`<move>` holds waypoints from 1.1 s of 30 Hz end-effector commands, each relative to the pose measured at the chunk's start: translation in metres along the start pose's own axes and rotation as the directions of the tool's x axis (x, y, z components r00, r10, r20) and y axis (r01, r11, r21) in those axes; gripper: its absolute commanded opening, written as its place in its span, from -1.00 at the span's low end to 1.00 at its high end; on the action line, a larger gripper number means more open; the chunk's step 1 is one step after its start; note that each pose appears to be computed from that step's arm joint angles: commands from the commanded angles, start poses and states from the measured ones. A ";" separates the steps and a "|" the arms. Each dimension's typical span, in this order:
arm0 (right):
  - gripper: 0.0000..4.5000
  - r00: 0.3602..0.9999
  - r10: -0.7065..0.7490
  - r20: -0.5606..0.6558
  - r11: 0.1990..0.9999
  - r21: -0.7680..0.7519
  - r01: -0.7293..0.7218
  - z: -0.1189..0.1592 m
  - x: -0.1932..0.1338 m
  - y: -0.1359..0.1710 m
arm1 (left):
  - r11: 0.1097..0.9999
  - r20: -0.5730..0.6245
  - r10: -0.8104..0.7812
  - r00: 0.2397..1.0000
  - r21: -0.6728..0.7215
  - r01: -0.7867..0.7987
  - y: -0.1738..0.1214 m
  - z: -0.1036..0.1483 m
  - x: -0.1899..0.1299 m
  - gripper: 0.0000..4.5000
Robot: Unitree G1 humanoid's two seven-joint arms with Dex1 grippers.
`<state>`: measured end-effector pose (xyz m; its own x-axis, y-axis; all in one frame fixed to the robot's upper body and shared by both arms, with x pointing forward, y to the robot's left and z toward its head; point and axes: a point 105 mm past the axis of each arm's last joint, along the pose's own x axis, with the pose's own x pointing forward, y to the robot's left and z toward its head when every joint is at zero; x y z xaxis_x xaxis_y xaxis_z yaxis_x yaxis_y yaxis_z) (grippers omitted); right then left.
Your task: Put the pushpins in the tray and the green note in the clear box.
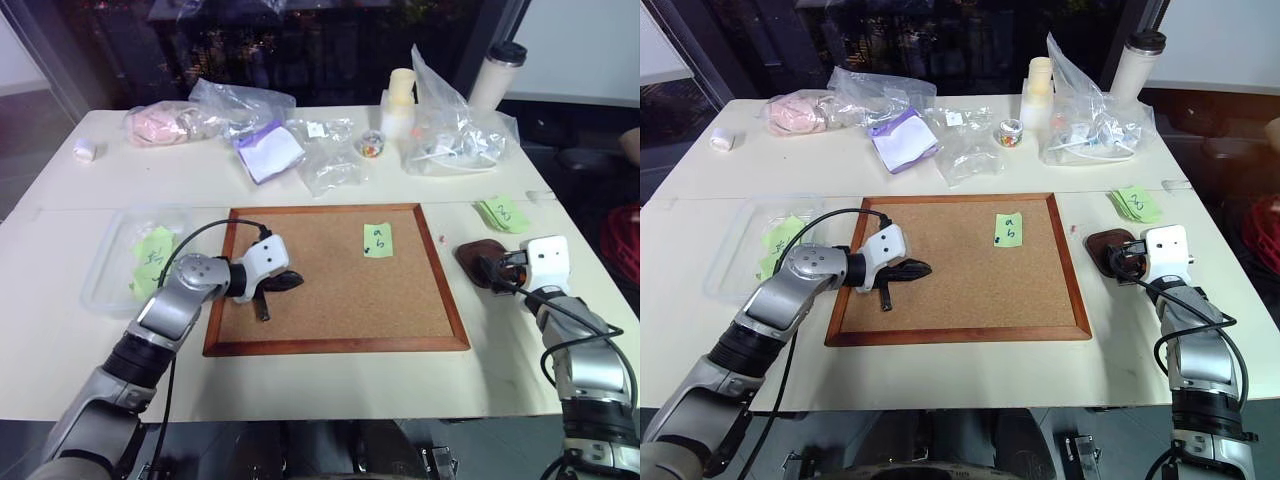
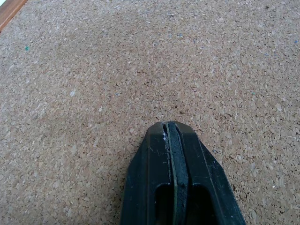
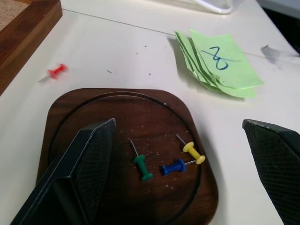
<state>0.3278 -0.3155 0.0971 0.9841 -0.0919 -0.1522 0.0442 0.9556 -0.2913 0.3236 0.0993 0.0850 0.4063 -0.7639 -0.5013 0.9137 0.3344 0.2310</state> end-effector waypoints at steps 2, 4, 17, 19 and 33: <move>0.96 0.992 -0.052 0.115 0.999 -0.007 0.053 0.030 -0.003 -0.014 | 0.996 -0.160 -0.014 0.987 -0.091 0.000 -0.010 -0.046 0.001 -1.00; 0.96 0.989 -0.065 0.131 0.998 -0.004 0.066 0.033 -0.005 -0.015 | 0.996 -0.160 -0.018 0.987 -0.093 0.003 -0.012 -0.047 0.001 -1.00; 0.96 0.779 0.571 0.259 0.807 -0.001 -0.590 0.090 -0.031 0.127 | 0.997 -0.128 -0.020 0.992 -0.080 0.010 -0.002 -0.038 0.002 -1.00; 0.96 0.763 0.589 0.267 0.789 0.017 -0.615 0.091 -0.030 0.139 | 0.997 -0.103 -0.006 0.995 -0.077 -0.002 0.002 -0.034 0.001 -1.00; 0.96 0.699 0.679 0.225 0.718 -0.008 -0.696 0.068 0.009 0.191 | 0.996 -0.067 0.003 0.998 -0.084 -0.008 0.001 -0.031 -0.004 -1.00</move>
<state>0.3541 -0.1196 0.0976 0.7674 0.6286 -0.1262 -0.6401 0.7626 -0.0937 0.3251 0.1022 0.0890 0.4006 -0.7884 -0.4668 0.9161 0.3357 0.2193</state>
